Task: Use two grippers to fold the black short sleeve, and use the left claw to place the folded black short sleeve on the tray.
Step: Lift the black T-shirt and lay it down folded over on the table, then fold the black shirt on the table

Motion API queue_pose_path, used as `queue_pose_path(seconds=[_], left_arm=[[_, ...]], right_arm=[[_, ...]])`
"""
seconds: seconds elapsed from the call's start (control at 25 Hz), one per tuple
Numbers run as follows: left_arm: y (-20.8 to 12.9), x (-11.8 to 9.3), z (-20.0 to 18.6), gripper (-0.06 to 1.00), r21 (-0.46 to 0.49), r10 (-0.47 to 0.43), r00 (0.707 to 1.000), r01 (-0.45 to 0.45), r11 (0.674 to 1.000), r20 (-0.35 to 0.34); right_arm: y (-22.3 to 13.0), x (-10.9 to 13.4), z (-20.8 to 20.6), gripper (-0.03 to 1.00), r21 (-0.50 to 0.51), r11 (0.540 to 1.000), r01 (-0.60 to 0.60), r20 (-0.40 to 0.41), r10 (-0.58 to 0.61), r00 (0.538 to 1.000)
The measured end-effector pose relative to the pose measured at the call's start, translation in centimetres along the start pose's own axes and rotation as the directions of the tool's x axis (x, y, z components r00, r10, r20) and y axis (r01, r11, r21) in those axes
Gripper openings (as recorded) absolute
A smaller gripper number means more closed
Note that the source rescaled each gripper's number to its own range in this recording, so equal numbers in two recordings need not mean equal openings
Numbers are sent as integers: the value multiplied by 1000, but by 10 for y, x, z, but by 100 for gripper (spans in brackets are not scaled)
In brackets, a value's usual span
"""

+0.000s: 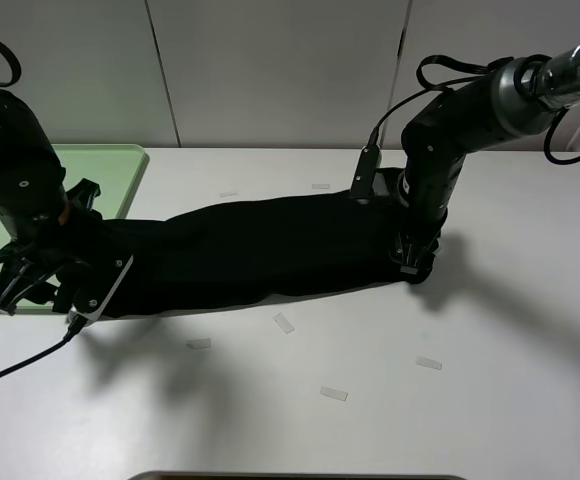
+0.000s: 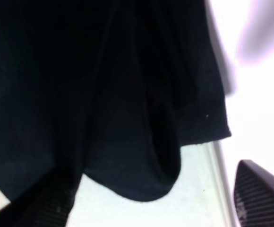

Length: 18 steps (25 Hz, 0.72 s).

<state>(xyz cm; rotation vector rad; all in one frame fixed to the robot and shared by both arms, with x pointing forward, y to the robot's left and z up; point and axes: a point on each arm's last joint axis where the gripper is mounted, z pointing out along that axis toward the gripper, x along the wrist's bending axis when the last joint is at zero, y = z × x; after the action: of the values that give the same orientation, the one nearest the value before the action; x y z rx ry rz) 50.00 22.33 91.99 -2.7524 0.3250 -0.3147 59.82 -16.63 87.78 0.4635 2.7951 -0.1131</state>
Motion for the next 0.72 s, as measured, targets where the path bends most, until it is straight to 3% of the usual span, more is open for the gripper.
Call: queue_pose_path(seconds=[0.16,0.36,0.52,0.72], left_arm=[[-5,-2,-7,73,13,-42,999,42,999,-2],[-15,0,-33,73,-19,-102,989,101,995,-105],[-24,1,-59,73,-85,-185,956,170,982,-226],[-35,-4,-85,73,-138,-263,911,230,963,-317]], right_arm=[[-2,2,0,99,22,1000,-18,-25,18,1000],[-4,2,-8,100,37,999,-32,-33,33,999],[-5,-6,-33,100,-8,999,-53,12,53,999],[-8,-15,-74,100,-94,991,-97,72,104,992]])
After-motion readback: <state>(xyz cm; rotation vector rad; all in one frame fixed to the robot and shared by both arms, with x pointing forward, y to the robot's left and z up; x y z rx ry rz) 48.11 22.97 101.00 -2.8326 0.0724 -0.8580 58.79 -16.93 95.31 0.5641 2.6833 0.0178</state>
